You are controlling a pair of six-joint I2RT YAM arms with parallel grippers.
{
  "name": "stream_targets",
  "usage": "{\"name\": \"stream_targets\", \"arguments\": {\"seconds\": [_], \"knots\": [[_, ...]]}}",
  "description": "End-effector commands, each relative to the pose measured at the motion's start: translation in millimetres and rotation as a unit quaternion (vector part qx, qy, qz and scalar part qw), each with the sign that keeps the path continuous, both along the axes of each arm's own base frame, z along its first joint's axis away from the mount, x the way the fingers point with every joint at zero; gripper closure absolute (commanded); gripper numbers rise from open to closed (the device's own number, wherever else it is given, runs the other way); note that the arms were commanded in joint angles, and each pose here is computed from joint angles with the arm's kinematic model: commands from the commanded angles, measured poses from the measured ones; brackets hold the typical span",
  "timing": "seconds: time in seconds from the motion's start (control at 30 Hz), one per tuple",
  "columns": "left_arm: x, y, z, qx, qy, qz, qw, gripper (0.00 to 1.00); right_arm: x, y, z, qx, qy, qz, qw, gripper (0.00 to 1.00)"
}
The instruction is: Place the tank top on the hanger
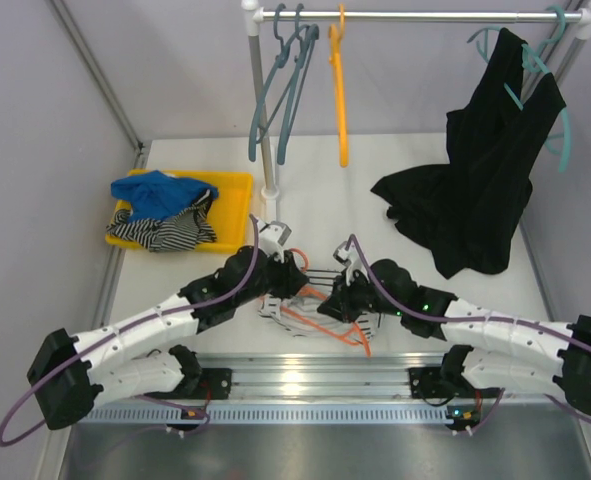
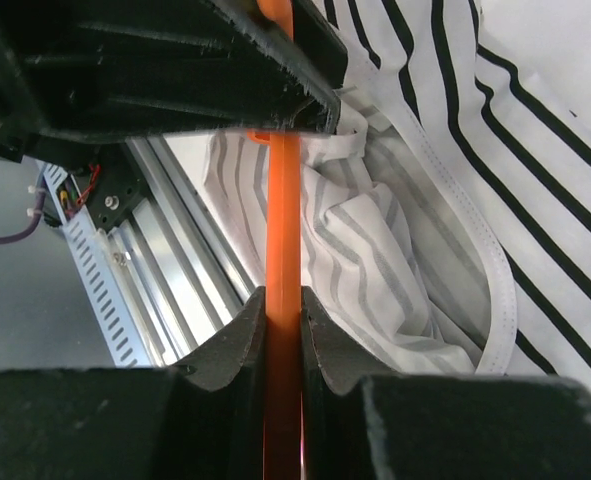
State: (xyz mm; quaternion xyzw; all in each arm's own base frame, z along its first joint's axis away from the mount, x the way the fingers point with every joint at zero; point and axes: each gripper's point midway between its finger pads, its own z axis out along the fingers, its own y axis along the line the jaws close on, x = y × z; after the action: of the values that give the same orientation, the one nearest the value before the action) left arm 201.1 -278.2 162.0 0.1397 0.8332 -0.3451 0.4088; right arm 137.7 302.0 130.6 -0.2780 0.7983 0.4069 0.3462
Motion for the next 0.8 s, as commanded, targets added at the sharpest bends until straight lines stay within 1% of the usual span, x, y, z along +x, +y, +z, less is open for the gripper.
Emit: {"name": "stream_targets", "arguments": {"seconds": [0.0, 0.07, 0.1, 0.13, 0.17, 0.2, 0.23, 0.3, 0.33, 0.37, 0.43, 0.47, 0.5, 0.57, 0.6, 0.67, 0.7, 0.77], "knots": [[9.2, -6.3, 15.8, -0.019, -0.041, 0.004, 0.999, 0.76, 4.8, 17.9, 37.3, 0.047, -0.037, 0.006, 0.998, 1.00], [8.5, -4.6, 13.1, -0.012, -0.040, 0.004, 0.999, 0.86, 6.5, 16.8, 37.8, 0.041, -0.037, -0.002, 0.998, 1.00], [7.9, -3.8, 13.2, -0.011, -0.040, 0.004, 0.999, 0.95, 7.4, 15.4, 38.3, 0.040, -0.036, -0.006, 0.999, 1.00], [7.0, -2.8, 11.7, -0.007, -0.039, 0.003, 0.999, 1.00, 7.1, 12.7, 34.5, 0.028, -0.030, -0.011, 0.999, 1.00], [7.3, -1.6, 11.5, -0.004, -0.042, 0.004, 0.999, 1.00, 10.0, 11.0, 35.4, 0.023, -0.031, -0.021, 0.999, 0.96], [6.4, -1.1, 12.0, -0.004, -0.044, 0.003, 0.999, 1.00, 10.7, 9.2, 37.5, 0.022, -0.030, -0.027, 0.999, 0.92], [5.8, -0.2, 11.9, -0.004, -0.045, 0.003, 0.999, 1.00, 13.2, 5.4, 35.3, 0.014, -0.028, -0.039, 0.999, 0.79], [4.4, 1.3, 13.8, -0.005, -0.051, 0.001, 0.999, 1.00, 13.3, -2.9, 35.7, 0.006, -0.021, -0.056, 0.998, 0.68], [4.2, 2.6, 13.6, -0.004, -0.053, 0.002, 0.999, 1.00, 16.6, -10.7, 32.1, -0.008, -0.020, -0.075, 0.997, 0.59], [3.0, 5.0, 10.9, 0.004, -0.052, 0.002, 0.999, 1.00, 16.2, -14.6, 33.0, -0.012, -0.017, -0.082, 0.996, 0.54], [2.9, 8.1, 10.3, 0.011, -0.053, 0.005, 0.999, 1.00, 24.1, -28.3, 41.0, -0.010, -0.023, -0.127, 0.992, 0.46], [2.8, 8.6, 10.5, 0.013, -0.054, 0.005, 0.998, 1.00, 22.9, -37.8, 36.7, -0.025, -0.016, -0.141, 0.990, 0.45], [2.5, 10.8, 10.1, 0.016, -0.055, 0.007, 0.998, 1.00, 23.1, -44.3, 46.7, -0.013, -0.016, -0.157, 0.987, 0.44], [2.5, 12.4, 9.0, 0.020, -0.055, 0.008, 0.998, 1.00, 29.9, -62.3, 50.2, -0.025, -0.016, -0.205, 0.978, 0.42], [1.9, 13.4, 9.6, 0.020, -0.056, 0.009, 0.998, 1.00, 26.7, -75.6, 43.7, -0.044, 0.000, -0.225, 0.973, 0.42], [2.5, 15.8, 8.6, 0.024, -0.057, 0.013, 0.998, 1.00, 26.9, -87.8, 39.8, -0.056, 0.010, -0.250, 0.967, 0.45], [2.6, 16.5, 11.0, 0.021, -0.059, 0.015, 0.998, 1.00, 21.9, -94.9, 33.6, -0.065, 0.026, -0.259, 0.963, 0.46], [2.4, 17.9, 10.1, 0.021, -0.059, 0.018, 0.998, 1.00, 16.2, -101.6, 23.9, -0.076, 0.043, -0.264, 0.961, 0.50]]}}
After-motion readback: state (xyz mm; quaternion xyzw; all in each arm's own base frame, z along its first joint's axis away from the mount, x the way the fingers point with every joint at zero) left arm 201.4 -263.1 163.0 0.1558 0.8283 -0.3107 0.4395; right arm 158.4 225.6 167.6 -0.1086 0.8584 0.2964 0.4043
